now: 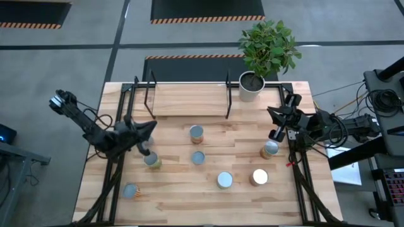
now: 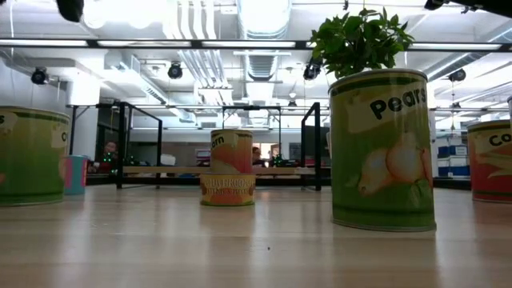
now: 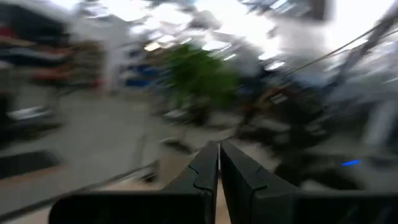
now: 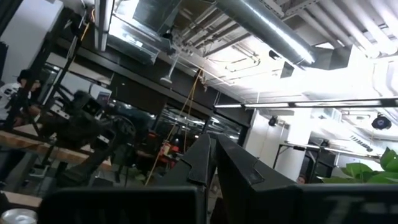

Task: Pick and place cans onto a shelf
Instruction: Put the canned mixed vegetables on the shelf

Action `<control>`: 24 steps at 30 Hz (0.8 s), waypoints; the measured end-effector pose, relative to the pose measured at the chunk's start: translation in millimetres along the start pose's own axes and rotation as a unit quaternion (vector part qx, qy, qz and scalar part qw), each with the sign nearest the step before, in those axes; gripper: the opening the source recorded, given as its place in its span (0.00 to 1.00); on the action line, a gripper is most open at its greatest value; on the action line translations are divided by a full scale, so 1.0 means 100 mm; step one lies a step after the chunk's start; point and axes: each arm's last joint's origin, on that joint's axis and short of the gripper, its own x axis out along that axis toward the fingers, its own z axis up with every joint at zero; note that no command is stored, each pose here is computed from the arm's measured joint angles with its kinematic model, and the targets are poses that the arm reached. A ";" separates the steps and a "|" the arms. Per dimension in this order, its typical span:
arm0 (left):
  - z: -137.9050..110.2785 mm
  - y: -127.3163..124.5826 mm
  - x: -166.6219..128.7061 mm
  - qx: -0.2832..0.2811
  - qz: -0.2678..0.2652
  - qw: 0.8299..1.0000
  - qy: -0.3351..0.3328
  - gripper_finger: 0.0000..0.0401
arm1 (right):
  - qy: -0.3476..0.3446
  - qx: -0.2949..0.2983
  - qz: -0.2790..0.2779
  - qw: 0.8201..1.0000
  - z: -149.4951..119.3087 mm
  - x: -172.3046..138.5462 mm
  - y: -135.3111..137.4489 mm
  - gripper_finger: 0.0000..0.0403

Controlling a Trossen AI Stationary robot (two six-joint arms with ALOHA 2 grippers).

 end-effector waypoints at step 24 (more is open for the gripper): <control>-0.42 0.01 0.44 -0.122 0.120 0.969 0.178 0.00 | 0.000 -0.010 0.000 1.000 0.03 0.01 -0.02 0.04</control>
